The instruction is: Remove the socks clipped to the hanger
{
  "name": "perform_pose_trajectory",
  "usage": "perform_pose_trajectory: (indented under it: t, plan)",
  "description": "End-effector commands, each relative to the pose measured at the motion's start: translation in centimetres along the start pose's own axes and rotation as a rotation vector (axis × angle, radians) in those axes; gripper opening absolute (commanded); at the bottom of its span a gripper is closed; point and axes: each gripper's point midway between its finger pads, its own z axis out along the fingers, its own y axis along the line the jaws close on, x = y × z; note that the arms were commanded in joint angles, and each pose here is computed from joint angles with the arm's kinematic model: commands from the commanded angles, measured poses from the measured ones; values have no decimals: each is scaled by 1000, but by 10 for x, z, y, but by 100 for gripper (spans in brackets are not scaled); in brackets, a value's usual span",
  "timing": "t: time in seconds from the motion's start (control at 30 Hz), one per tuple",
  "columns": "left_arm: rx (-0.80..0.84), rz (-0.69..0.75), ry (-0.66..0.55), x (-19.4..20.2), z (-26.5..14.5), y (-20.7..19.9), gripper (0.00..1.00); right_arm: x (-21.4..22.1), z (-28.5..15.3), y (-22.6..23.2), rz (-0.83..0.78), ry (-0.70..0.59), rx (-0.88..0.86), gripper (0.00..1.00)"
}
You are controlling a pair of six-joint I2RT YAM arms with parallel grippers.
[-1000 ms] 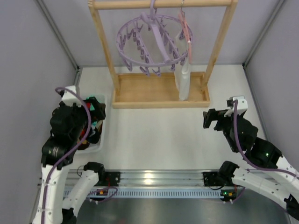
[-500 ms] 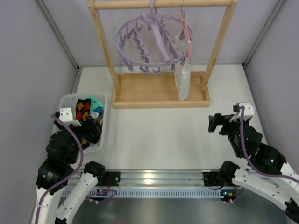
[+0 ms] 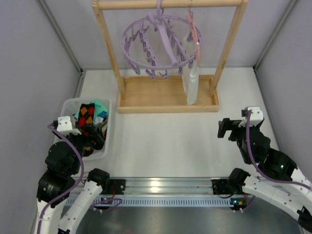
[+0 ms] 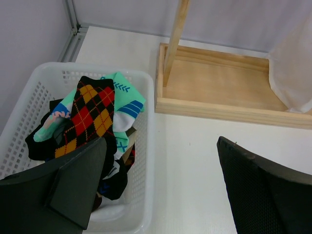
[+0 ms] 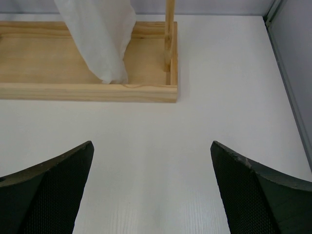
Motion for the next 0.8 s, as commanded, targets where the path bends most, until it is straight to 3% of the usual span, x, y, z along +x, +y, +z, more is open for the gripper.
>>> perform_pose_trajectory:
  t: [0.0,0.77]
  plan:
    - [-22,-13,-21,-4,0,4,98,-6,-3,-10,12,-9,41,99]
    - [-50,-17,-2,-1,6,6,99,-5,-8,-16,19,-9,49,100]
